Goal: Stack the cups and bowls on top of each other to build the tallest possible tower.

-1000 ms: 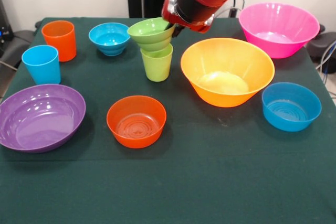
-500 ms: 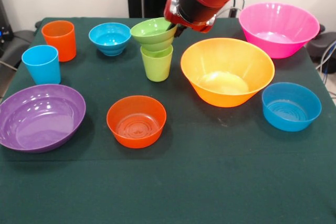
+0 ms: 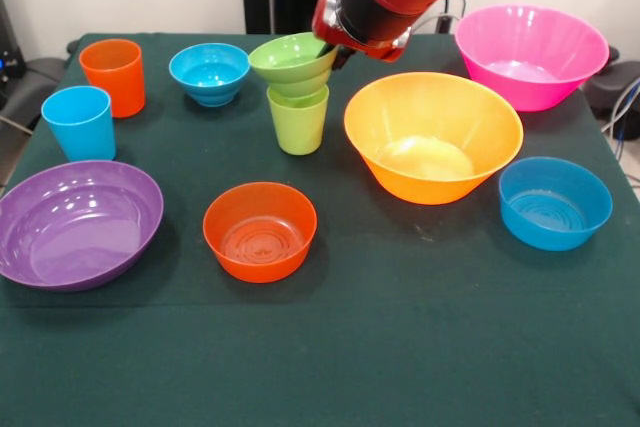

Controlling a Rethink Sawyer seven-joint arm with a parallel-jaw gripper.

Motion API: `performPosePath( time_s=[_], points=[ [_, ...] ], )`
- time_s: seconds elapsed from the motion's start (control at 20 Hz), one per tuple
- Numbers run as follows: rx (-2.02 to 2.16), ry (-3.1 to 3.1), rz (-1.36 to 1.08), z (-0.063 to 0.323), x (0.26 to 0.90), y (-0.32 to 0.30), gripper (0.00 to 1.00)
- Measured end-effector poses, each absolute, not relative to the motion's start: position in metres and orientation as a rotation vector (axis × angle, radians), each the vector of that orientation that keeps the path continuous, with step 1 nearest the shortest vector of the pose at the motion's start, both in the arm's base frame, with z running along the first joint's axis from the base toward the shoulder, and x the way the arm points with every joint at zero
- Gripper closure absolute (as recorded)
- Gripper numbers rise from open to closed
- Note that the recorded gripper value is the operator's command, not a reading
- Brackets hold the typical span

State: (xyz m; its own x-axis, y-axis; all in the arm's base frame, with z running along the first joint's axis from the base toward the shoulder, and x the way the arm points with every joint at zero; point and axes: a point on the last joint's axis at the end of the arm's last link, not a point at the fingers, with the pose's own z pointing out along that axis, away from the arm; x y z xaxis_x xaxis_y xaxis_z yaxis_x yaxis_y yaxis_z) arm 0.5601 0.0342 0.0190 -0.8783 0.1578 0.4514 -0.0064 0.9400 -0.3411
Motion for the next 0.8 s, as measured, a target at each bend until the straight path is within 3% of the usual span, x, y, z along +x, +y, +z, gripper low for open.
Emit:
performPosePath(
  time_s=[0.8],
  points=[
    [-0.095,-2.644,0.467,0.0156,0.5618,0.0358,1.0]
  ],
)
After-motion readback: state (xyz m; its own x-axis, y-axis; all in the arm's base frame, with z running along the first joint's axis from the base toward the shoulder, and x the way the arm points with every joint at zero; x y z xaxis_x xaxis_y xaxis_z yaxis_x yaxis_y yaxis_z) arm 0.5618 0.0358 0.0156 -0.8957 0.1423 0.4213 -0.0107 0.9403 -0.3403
